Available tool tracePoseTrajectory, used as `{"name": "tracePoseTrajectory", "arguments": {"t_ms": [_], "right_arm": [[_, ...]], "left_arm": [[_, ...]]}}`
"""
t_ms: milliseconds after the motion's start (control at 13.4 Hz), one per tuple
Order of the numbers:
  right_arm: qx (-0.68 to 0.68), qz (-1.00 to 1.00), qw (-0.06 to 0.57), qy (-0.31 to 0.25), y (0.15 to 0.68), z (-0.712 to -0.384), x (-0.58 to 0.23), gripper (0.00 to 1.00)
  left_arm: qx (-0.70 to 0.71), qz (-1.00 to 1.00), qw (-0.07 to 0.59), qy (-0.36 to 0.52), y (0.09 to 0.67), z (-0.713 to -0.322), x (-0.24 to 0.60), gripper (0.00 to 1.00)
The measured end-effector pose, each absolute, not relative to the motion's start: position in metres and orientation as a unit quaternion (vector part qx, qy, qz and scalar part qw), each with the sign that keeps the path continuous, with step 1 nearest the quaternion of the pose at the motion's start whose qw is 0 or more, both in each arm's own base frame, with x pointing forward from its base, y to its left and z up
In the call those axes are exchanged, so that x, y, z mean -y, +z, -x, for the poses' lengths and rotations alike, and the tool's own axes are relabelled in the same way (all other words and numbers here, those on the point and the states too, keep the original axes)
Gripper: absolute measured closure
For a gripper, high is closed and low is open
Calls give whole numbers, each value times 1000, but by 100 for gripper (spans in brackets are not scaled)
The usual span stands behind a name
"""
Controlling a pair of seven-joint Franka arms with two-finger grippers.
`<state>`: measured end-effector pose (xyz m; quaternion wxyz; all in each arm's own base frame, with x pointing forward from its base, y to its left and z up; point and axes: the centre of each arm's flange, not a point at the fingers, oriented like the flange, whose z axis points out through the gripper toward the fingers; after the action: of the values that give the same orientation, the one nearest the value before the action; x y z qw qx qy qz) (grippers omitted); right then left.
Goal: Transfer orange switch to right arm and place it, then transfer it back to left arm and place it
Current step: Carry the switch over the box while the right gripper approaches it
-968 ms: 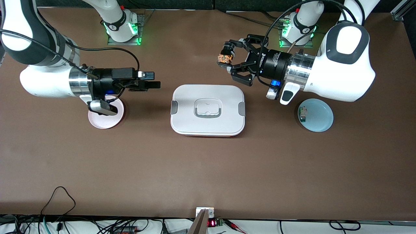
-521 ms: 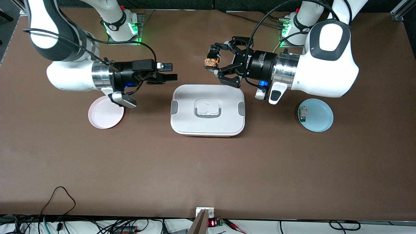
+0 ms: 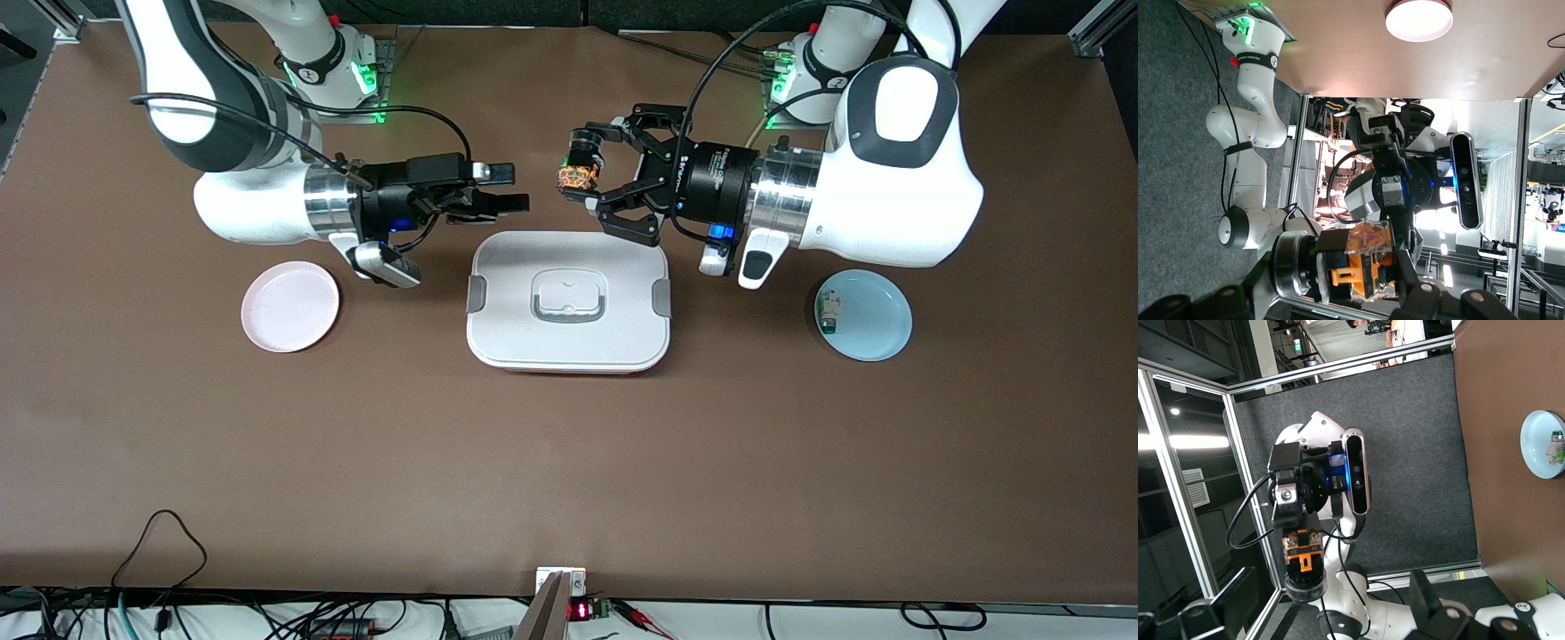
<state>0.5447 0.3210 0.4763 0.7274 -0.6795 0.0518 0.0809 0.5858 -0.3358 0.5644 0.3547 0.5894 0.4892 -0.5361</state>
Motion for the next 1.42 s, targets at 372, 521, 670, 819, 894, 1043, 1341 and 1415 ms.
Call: {"name": "tracePoseTrajectory", "arguments": {"t_ms": [372, 521, 670, 819, 894, 1043, 1341, 1415], "right_arm": [[-63, 647, 755, 85, 486, -540, -336, 0], [-62, 644, 758, 85, 489, -539, -341, 0], [-58, 642, 760, 82, 486, -540, -346, 0], [-61, 633, 768, 79, 483, -543, -352, 0], [-62, 631, 770, 79, 481, -544, -354, 0], [-60, 629, 771, 78, 483, -547, -356, 0], [-57, 628, 773, 70, 488, -554, -358, 0], [-57, 628, 773, 68, 489, -557, -359, 0]], "left_arm": [[-490, -589, 354, -537, 563, -587, 336, 26], [-490, -588, 354, -537, 562, -587, 336, 26], [-490, -588, 354, -537, 562, -587, 336, 26], [-490, -588, 354, -537, 562, -587, 335, 26], [-490, -588, 354, -537, 562, -587, 335, 26], [-490, -588, 354, -537, 562, -587, 335, 26], [-491, -587, 355, -536, 562, -588, 333, 26], [-492, -587, 355, -536, 562, -588, 333, 26]]}}
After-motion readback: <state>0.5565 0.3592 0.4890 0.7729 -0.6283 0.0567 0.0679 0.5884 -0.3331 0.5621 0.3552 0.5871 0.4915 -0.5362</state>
